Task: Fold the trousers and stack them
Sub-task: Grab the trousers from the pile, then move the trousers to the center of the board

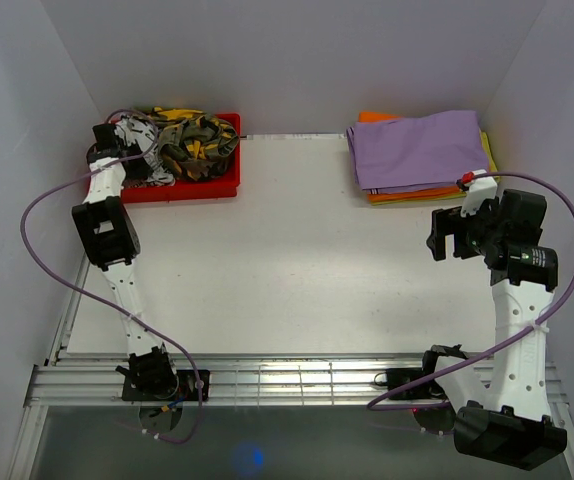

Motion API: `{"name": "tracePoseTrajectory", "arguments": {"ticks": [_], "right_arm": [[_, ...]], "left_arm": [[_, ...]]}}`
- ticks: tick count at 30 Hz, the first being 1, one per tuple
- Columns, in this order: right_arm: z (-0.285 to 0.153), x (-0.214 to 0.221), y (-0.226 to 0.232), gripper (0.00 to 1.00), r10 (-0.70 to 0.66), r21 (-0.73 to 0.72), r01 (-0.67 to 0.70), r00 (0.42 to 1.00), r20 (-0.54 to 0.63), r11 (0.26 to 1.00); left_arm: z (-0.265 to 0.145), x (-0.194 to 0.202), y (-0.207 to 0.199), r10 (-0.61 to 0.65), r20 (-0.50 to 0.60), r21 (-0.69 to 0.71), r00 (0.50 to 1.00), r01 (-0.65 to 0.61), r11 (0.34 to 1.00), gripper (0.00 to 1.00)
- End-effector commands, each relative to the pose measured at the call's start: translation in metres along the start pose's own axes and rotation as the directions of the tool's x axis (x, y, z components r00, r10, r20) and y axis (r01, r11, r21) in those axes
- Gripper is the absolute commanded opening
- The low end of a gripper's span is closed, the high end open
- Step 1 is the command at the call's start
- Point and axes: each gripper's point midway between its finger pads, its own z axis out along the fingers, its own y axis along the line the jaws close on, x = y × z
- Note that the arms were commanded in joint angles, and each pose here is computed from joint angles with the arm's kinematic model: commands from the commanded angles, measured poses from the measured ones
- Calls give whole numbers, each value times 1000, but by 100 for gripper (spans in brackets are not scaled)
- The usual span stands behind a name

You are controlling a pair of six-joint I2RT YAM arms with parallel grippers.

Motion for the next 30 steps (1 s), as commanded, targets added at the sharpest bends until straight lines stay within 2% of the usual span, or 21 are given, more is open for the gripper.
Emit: {"name": "tracePoseTrajectory", "arguments": {"ticks": [1,4,5,7,8,9,12,16,19,20,21,22,24,25,28,29,30], "right_arm": [[-13,-20,-4,90,-30,30,29,998,56,999],[-16,-23,-2,90,-35,22,34,997,70,999],[-16,-23,0,90,-36,16,35,997,71,999],[-18,-24,3,90,-40,0,40,996,80,999],[-19,-25,4,90,-42,-4,42,996,85,999],[-19,-26,5,90,-43,-6,44,995,90,999],[-21,-30,7,90,-48,-17,50,994,102,999],[-20,-36,11,90,-46,-46,52,992,121,998],[-21,-43,14,90,-36,-67,46,989,145,997],[-21,-44,16,90,-35,-73,46,988,147,996],[-22,-48,17,90,-36,-81,50,987,159,995],[-22,-48,18,90,-33,-86,48,987,160,995],[-22,-50,19,90,-34,-98,51,985,167,994],[-22,-52,21,90,-34,-109,54,984,172,993],[-23,-53,25,90,-29,-131,54,983,183,990],[-23,-54,27,90,-26,-137,52,982,186,989],[-25,-54,29,90,-29,-143,58,981,193,988]], "left_arm": [[-52,-98,-45,85,283,102,955,-118,988,0],[-107,-151,-72,124,443,129,888,-200,971,0],[-142,-178,-86,143,531,124,835,-243,962,0],[-177,-202,-96,162,612,100,774,-279,955,0],[-195,-215,-102,170,664,86,728,-300,950,0],[-231,-230,-113,180,719,69,671,-326,943,0],[-294,-252,-137,184,815,51,550,-384,922,0],[-361,-264,-163,140,880,71,453,-417,906,0],[-404,-263,-184,67,905,138,421,-439,888,0],[-418,-262,-191,69,915,137,397,-468,873,0],[-430,-258,-199,34,915,178,403,-479,860,0],[-451,-253,-210,17,925,193,380,-509,839,0],[-467,-236,-230,-13,913,266,408,-571,776,0],[-472,-229,-238,-55,892,333,449,-567,753,0],[-484,-193,-266,-81,823,480,563,-610,631,0],[-482,-169,-275,-83,765,562,638,-600,569,0],[-482,-152,-288,-75,738,601,670,-604,523,0]]}}
